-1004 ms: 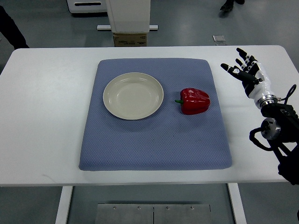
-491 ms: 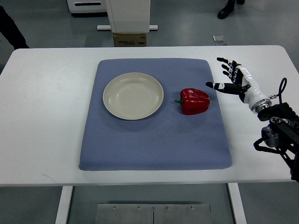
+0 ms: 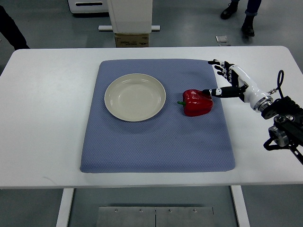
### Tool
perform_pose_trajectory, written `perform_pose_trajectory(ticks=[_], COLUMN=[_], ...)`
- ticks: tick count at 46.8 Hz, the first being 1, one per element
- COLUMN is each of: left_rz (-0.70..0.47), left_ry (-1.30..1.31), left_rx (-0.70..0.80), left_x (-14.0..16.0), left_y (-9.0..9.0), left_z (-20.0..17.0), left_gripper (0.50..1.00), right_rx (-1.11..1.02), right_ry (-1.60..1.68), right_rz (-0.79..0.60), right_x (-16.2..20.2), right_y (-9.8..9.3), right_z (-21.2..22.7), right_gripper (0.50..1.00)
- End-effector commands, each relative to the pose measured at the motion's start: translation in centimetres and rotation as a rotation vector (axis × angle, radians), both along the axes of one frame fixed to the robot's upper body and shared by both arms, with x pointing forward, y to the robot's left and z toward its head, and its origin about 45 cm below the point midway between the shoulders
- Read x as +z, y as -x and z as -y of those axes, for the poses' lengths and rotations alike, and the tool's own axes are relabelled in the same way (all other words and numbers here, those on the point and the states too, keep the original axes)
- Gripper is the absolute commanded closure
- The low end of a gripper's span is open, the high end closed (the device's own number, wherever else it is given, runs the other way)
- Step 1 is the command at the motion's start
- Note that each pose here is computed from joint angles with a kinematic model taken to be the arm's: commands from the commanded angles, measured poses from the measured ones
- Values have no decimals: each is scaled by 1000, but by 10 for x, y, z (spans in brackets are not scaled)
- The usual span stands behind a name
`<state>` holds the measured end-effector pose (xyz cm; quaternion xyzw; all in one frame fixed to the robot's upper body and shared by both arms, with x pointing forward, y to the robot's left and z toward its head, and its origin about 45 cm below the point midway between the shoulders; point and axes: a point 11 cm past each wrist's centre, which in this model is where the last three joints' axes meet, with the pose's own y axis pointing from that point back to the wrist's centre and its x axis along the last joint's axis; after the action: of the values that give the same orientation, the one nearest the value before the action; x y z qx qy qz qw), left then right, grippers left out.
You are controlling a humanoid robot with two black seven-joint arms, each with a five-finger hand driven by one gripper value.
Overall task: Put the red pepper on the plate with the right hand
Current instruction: 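Reach the right hand toward the red bell pepper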
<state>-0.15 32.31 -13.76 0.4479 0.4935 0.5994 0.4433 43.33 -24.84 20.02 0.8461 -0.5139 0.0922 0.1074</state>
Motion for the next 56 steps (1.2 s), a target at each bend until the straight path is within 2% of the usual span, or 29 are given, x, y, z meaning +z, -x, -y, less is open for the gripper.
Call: perform_pose_trajectory(ticks=[1, 13, 38, 56], left_rz=[0, 0, 0, 0], left_ry=[0, 0, 0, 1], left_rx=[0, 0, 0, 0], left_x=[0, 0, 0, 0], left_y=[0, 0, 0, 0], left_z=[0, 0, 0, 0], left_gripper=[500, 500, 500, 500], right_rx=[51, 150, 163, 178], right_ry=[15, 79, 166, 219], right_rz=[-3, 10, -16, -47], right_x=[1, 1, -8, -23], right_y=[4, 13, 11, 14], right_z=[-6, -26, -30, -33], right_gripper=[502, 502, 513, 563])
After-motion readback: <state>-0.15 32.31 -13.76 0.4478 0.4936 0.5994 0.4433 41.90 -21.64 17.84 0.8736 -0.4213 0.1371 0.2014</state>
